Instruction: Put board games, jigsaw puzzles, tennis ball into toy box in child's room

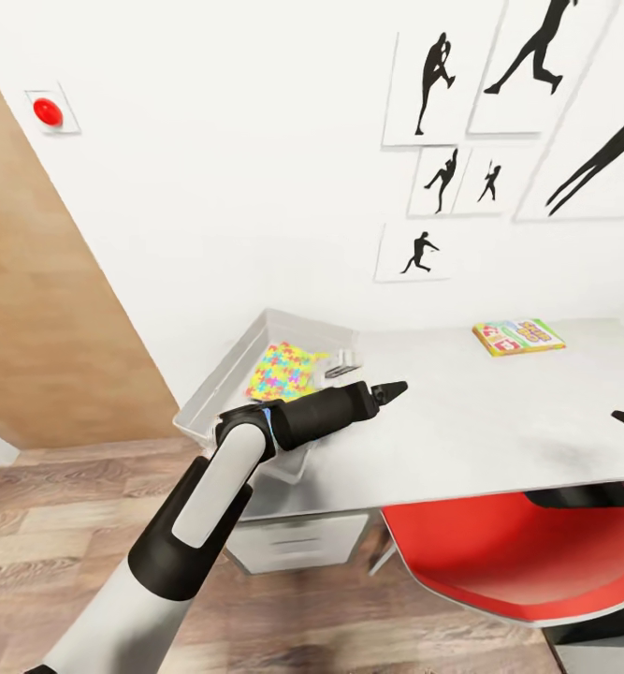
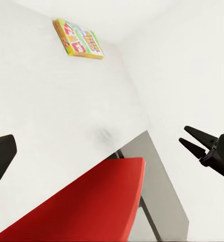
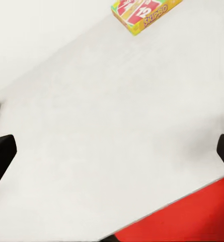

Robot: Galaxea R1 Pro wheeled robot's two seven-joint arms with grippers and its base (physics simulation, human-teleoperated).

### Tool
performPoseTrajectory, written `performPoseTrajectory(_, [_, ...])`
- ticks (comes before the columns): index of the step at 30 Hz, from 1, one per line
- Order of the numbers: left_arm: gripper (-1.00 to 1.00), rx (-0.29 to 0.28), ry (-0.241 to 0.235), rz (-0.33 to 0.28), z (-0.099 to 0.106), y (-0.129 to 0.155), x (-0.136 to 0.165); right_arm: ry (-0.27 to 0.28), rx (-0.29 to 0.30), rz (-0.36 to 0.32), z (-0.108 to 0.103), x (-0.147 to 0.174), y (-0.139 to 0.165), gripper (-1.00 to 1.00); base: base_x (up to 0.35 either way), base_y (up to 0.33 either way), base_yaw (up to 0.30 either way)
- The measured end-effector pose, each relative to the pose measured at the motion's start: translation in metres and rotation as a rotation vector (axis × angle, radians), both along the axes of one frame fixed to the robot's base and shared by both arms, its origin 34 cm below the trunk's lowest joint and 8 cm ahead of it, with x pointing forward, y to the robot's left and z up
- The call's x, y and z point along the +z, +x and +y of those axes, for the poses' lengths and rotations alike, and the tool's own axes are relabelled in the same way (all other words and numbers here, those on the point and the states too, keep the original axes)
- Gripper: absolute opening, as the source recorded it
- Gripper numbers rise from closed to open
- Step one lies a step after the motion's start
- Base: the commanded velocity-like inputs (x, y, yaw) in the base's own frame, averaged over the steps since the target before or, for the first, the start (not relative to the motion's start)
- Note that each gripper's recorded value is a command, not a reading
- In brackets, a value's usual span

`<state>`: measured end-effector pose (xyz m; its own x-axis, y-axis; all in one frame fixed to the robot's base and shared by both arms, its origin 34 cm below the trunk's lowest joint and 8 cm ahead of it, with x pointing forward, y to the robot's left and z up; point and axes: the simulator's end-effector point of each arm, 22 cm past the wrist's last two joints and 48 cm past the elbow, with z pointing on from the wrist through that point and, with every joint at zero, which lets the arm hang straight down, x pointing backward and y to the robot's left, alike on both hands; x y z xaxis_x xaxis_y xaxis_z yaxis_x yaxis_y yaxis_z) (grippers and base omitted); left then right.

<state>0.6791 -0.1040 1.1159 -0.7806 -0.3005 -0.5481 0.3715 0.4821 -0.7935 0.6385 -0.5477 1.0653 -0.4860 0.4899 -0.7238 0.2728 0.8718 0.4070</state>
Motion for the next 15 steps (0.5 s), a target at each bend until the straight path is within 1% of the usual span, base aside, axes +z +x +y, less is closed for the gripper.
performPoseTrajectory(6, [1.00,0.003,0.002,0.001,0.0007,0.0003,-0.0008,0.000,0.001,0.001,0.0006,-0.0003,0.0002,1.00,0.013,-0.046,-0.287])
performPoseTrajectory(11, [1.00,0.005,0.007,-0.001,0.0017,0.0008,-0.0017,0.000,0.002,0.001,0.0009,-0.0004,0.0002,1.00,0.064,-0.158,-0.287])
performPoseTrajectory(15, [1.00,0.007,0.010,-0.003,0.0022,0.0012,-0.0021,0.000,0.002,0.001,0.0009,-0.0004,0.0002,1.00,0.104,-0.207,-0.287])
